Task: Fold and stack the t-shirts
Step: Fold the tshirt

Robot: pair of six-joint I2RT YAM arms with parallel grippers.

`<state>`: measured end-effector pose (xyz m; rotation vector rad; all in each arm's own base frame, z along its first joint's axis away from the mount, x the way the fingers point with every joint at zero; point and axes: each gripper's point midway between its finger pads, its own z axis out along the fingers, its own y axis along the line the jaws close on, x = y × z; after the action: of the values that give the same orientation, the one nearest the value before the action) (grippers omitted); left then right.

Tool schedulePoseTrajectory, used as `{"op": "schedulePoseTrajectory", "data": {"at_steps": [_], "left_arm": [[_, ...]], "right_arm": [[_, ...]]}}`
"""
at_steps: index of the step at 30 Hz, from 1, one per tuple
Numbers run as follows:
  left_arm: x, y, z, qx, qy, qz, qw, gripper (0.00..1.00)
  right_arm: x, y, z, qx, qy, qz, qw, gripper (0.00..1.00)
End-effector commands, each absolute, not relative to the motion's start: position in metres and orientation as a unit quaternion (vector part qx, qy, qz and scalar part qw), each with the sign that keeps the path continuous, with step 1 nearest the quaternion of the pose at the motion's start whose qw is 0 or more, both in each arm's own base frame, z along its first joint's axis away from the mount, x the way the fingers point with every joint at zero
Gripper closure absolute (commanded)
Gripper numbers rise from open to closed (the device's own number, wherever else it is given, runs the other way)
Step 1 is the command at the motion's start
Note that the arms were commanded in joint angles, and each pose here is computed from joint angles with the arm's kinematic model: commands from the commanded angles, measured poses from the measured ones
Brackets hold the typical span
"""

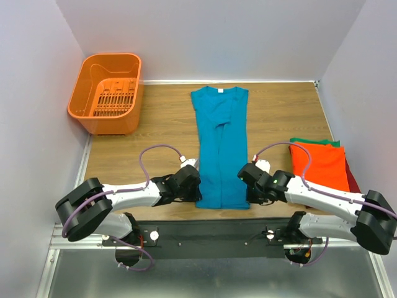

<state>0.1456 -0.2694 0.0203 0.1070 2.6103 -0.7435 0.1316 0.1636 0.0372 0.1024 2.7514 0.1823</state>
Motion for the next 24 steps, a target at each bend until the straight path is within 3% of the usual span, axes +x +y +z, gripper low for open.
{"op": "schedulePoseTrajectory", "data": {"at_steps": [1, 20, 21, 24], "left_arm": [[0.133, -0.251, 0.006, 0.042, 0.953, -0.233, 0.189, 1.0], [0.129, -0.254, 0.018, 0.042, 0.947, -0.254, 0.19, 1.0], [0.128, -0.256, 0.02, 0.042, 0.946, -0.26, 0.189, 1.0], [0.12, -0.267, 0.034, 0.05, 0.937, -0.292, 0.185, 1.0]], "right_arm": [[0.123, 0.146, 0.037, 0.07, 0.98, 0.035, 0.185, 0.98], [0.102, 0.129, 0.028, 0.113, 0.979, 0.041, 0.166, 0.96], [0.102, 0.129, 0.028, 0.113, 0.979, 0.041, 0.165, 0.95], [0.103, 0.131, 0.031, 0.111, 0.978, 0.048, 0.167, 0.76]]}}
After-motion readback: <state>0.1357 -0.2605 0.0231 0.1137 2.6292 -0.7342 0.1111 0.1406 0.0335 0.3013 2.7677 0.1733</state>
